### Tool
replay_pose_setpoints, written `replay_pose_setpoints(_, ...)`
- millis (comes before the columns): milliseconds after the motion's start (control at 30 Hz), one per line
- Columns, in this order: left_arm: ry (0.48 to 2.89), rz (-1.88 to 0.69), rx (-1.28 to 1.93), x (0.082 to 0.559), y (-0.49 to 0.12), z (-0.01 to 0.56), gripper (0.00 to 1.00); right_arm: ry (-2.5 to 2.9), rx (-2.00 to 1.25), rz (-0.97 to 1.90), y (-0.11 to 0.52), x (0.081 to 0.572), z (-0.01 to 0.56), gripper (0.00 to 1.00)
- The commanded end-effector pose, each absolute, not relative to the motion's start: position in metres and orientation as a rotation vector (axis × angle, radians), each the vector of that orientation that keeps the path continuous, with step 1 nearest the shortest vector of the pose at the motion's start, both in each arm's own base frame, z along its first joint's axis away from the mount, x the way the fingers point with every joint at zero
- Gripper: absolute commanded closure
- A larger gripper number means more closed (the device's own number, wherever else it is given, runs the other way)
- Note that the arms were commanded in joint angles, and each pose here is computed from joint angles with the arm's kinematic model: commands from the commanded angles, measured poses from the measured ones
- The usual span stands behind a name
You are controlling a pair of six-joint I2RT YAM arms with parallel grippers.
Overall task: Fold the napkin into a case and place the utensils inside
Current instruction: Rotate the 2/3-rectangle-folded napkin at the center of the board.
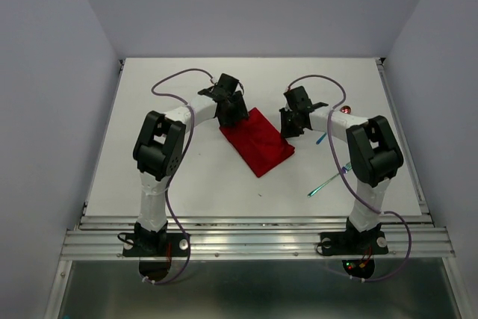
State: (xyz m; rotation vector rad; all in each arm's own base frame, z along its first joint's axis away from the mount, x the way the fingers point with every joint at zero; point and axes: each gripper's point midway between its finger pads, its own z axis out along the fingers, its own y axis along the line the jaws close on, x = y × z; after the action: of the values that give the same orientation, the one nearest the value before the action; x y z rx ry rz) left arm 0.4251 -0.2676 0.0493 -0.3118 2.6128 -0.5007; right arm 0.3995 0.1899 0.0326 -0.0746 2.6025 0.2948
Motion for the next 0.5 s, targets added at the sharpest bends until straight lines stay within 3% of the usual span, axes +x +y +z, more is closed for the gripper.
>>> replay_pose_setpoints(0,2.572,-0.53,-0.273,0.435,-0.272,0.071,0.31,2.626,-0.083,0.287,0.187,0.389,0.023,0.81)
replay_pose_setpoints(33,2.574,-0.532,-0.27,0.434,-0.273,0.07,0.32,2.63,-0.057,0.302,0.188,0.384,0.021,0.88)
replay_pose_setpoints(133,2.582,-0.543,-0.259,0.434,-0.275,0.066,0.34,2.636,-0.006,0.335,0.187,0.372,0.018,0.94)
replay_pose_setpoints(467,2.608,-0.615,-0.228,0.433,-0.287,0.057,0.37,2.634,0.129,0.511,0.207,0.326,0.024,0.99)
